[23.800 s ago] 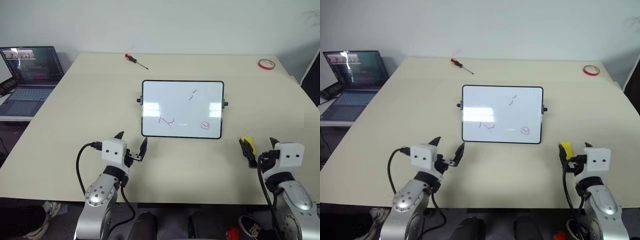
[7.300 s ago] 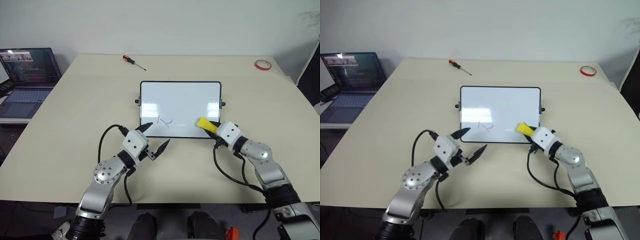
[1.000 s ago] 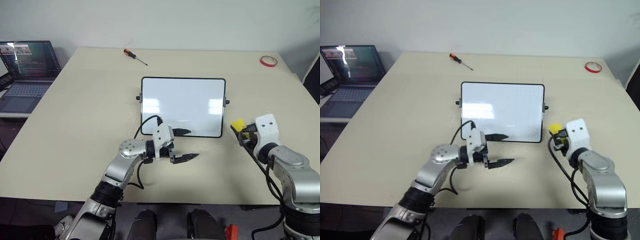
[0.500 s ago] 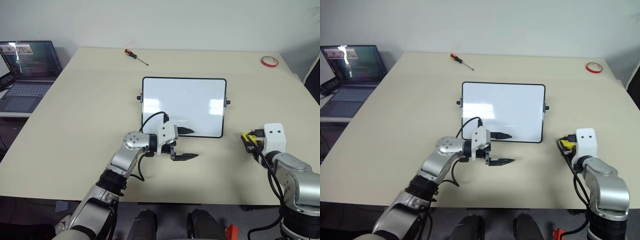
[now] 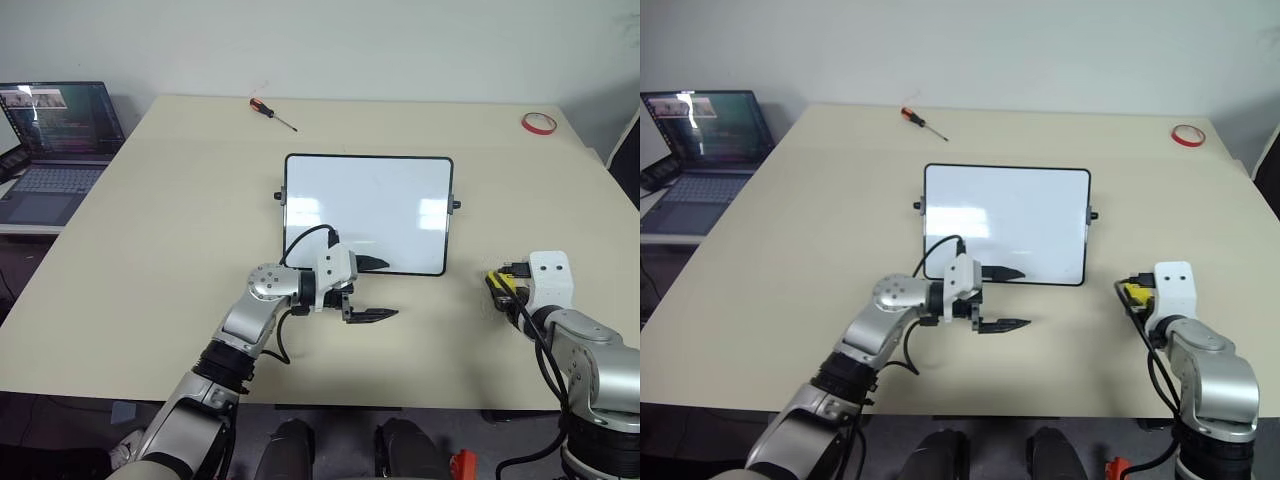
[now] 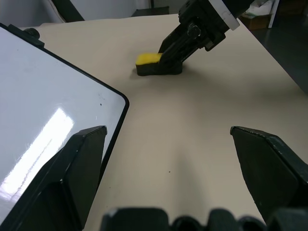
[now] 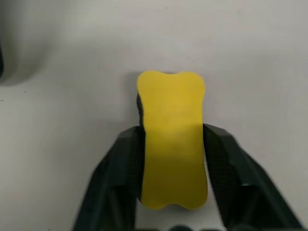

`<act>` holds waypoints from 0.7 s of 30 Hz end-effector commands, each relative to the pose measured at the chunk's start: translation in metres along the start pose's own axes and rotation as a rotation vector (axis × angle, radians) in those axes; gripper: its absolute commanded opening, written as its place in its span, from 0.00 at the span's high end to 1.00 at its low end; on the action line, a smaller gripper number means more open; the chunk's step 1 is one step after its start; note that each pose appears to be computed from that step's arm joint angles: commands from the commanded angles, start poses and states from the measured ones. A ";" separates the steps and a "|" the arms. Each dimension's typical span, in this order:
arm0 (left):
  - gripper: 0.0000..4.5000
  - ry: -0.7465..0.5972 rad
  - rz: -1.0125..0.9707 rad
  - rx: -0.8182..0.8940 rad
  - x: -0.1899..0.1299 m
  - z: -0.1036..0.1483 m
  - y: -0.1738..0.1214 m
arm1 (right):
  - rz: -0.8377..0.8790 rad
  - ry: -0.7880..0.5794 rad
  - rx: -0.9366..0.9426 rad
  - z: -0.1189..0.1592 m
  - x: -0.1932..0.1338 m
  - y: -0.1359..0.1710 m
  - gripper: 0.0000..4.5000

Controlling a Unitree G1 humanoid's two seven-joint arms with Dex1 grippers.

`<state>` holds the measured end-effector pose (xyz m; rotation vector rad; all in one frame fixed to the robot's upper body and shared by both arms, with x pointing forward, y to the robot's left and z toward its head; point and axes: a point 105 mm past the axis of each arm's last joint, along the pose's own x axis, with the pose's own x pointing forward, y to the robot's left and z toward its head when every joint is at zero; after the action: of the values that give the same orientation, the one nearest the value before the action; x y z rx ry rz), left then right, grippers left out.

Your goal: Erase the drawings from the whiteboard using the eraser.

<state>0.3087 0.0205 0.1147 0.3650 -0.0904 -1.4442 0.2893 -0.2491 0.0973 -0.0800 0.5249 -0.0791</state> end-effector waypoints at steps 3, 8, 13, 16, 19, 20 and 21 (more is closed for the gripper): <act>0.00 -0.024 -0.012 0.059 0.003 0.013 0.001 | -0.045 -0.074 0.027 0.015 -0.004 -0.008 0.06; 0.00 -0.047 0.012 0.051 -0.001 0.021 0.006 | -0.061 -0.145 0.048 0.030 -0.007 -0.009 0.00; 0.00 -0.125 0.215 -0.130 -0.016 0.034 0.028 | -0.079 -0.271 0.102 0.055 -0.013 -0.010 0.00; 0.00 -0.129 0.359 -0.183 -0.029 0.037 0.039 | -0.067 -0.350 0.134 0.069 -0.018 -0.007 0.00; 0.00 -0.141 0.543 -0.191 -0.046 0.042 0.049 | -0.050 -0.469 0.139 0.082 -0.024 -0.001 0.00; 0.00 -0.145 0.603 -0.194 -0.051 0.042 0.052 | -0.051 -0.509 0.150 0.085 -0.026 -0.001 0.00; 0.00 -0.145 0.681 -0.189 -0.058 0.041 0.055 | -0.057 -0.557 0.143 0.088 -0.030 0.000 0.00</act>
<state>0.3407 0.0658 0.1593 0.0501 -0.0947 -0.8947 0.3131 -0.2404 0.1660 0.0437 0.0944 -0.1356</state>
